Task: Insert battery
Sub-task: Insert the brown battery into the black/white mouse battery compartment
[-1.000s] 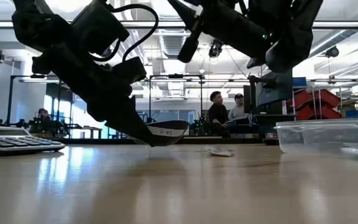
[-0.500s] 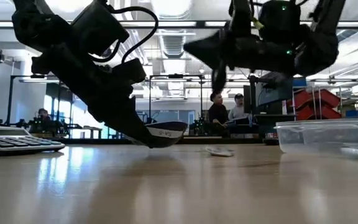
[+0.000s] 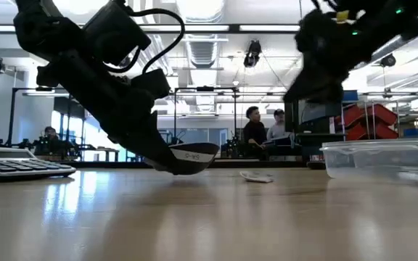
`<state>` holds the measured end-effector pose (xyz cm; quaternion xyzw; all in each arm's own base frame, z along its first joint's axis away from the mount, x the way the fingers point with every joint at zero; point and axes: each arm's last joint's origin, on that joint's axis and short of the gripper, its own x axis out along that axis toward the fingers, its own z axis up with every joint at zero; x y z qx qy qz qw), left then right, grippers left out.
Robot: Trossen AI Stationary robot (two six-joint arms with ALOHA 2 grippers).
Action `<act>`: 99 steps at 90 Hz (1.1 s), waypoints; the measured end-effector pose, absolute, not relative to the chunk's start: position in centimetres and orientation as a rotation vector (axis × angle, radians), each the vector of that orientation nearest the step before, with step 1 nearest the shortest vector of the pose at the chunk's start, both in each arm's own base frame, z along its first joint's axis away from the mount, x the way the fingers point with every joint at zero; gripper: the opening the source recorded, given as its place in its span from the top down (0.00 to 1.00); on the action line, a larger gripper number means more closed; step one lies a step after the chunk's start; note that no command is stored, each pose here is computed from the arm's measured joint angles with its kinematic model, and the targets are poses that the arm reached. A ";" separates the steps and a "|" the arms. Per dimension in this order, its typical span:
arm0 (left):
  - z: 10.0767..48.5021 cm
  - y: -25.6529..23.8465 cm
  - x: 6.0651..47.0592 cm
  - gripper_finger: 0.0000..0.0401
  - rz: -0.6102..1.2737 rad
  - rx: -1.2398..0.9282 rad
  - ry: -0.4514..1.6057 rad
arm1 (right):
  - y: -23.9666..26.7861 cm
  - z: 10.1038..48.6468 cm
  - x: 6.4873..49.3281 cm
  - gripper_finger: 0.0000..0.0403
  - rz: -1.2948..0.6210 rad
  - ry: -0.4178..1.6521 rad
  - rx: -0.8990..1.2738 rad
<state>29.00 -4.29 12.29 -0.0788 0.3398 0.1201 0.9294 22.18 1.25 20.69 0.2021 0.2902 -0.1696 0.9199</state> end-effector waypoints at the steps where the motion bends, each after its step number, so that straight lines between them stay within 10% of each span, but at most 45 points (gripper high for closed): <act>1: 12.3 -4.3 29.0 0.34 0.246 -0.163 0.696 | 1.3 20.7 22.1 1.00 -0.352 0.603 0.415; 38: 12.2 -4.2 28.8 0.34 0.258 -0.189 0.715 | 0.6 22.0 20.6 0.99 -0.513 0.536 0.226; 76: 13.4 -3.8 28.2 0.33 0.273 -0.206 0.722 | 1.0 23.1 19.7 0.64 -0.350 0.533 0.250; 99: 13.4 -3.8 28.2 0.35 0.274 -0.205 0.723 | 2.7 21.0 19.4 0.62 -0.304 0.726 0.259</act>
